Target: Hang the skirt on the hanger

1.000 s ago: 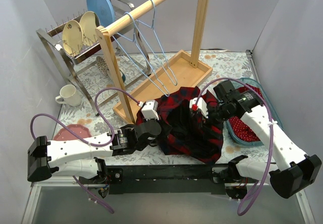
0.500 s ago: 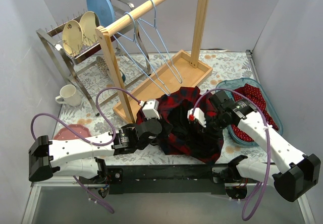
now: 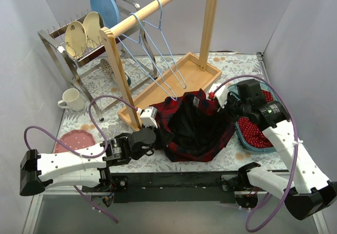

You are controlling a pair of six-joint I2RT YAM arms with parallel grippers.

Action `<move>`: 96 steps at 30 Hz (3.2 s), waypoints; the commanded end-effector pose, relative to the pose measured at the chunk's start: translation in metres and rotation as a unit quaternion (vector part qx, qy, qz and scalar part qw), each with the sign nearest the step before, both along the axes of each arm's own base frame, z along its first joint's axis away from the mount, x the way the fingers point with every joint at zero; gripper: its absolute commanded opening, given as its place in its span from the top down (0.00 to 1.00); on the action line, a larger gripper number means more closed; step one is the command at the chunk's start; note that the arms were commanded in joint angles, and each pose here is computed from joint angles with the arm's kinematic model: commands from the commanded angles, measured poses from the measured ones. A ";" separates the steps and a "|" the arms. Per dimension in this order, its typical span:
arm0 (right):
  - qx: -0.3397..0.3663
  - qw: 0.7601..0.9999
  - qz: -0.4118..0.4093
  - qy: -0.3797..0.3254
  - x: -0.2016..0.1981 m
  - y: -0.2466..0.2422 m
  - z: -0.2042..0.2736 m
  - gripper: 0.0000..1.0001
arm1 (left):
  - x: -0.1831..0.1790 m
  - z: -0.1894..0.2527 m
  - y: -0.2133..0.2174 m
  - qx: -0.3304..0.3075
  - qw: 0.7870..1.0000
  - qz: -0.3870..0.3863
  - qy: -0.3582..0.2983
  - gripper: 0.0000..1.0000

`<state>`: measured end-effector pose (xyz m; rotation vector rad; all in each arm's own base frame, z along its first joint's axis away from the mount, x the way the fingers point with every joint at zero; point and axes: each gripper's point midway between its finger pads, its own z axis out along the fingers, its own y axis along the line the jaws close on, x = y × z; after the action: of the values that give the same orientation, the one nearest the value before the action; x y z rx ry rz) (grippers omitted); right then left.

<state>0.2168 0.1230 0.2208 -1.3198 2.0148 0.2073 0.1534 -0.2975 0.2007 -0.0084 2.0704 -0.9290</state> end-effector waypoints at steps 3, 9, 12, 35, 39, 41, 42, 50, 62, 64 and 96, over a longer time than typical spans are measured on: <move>0.076 0.969 -0.149 -0.183 0.076 -0.027 0.097 0.99 | 0.005 0.020 0.022 -0.010 0.999 0.032 -0.013 1.00; 0.071 0.979 -0.148 -0.120 0.082 -0.031 0.043 0.99 | 0.002 0.005 0.045 -0.026 0.998 0.059 0.003 1.00; 0.093 0.986 -0.114 -0.083 0.076 -0.019 0.019 0.99 | 0.000 -0.012 0.043 -0.019 0.998 0.063 0.024 0.98; 0.108 0.992 -0.062 -0.010 0.043 -0.005 -0.038 0.99 | 0.030 -0.019 0.049 0.004 0.992 0.122 0.036 0.48; 0.103 0.992 -0.066 -0.014 0.043 -0.009 -0.039 0.99 | 0.030 -0.010 0.056 -0.006 0.991 0.127 0.032 0.46; 0.102 0.992 -0.068 -0.015 0.043 -0.011 -0.039 0.99 | 0.029 -0.009 0.058 -0.007 0.991 0.127 0.031 0.48; 0.103 0.992 -0.067 -0.015 0.043 -0.010 -0.039 0.99 | 0.029 -0.011 0.060 -0.002 0.991 0.129 0.031 0.49; 0.114 0.992 -0.052 -0.016 0.041 -0.006 -0.031 0.99 | 0.028 -0.013 0.051 0.005 0.994 0.106 0.032 1.00; 0.072 0.980 -0.185 -0.031 0.094 -0.048 -0.033 0.99 | 0.028 0.044 0.041 -0.029 0.997 0.075 0.002 1.00; 0.067 0.977 -0.199 -0.030 0.103 -0.056 -0.038 0.98 | 0.028 0.033 0.044 -0.013 0.996 0.082 0.012 1.00; 0.383 0.913 0.088 -0.108 0.087 0.138 0.276 0.24 | 0.029 0.006 0.018 -0.024 0.998 0.037 0.034 1.00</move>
<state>0.2942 0.2393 0.4506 -1.0723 1.4372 0.7694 0.1800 -0.2784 0.1873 -0.1383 2.1432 -0.8955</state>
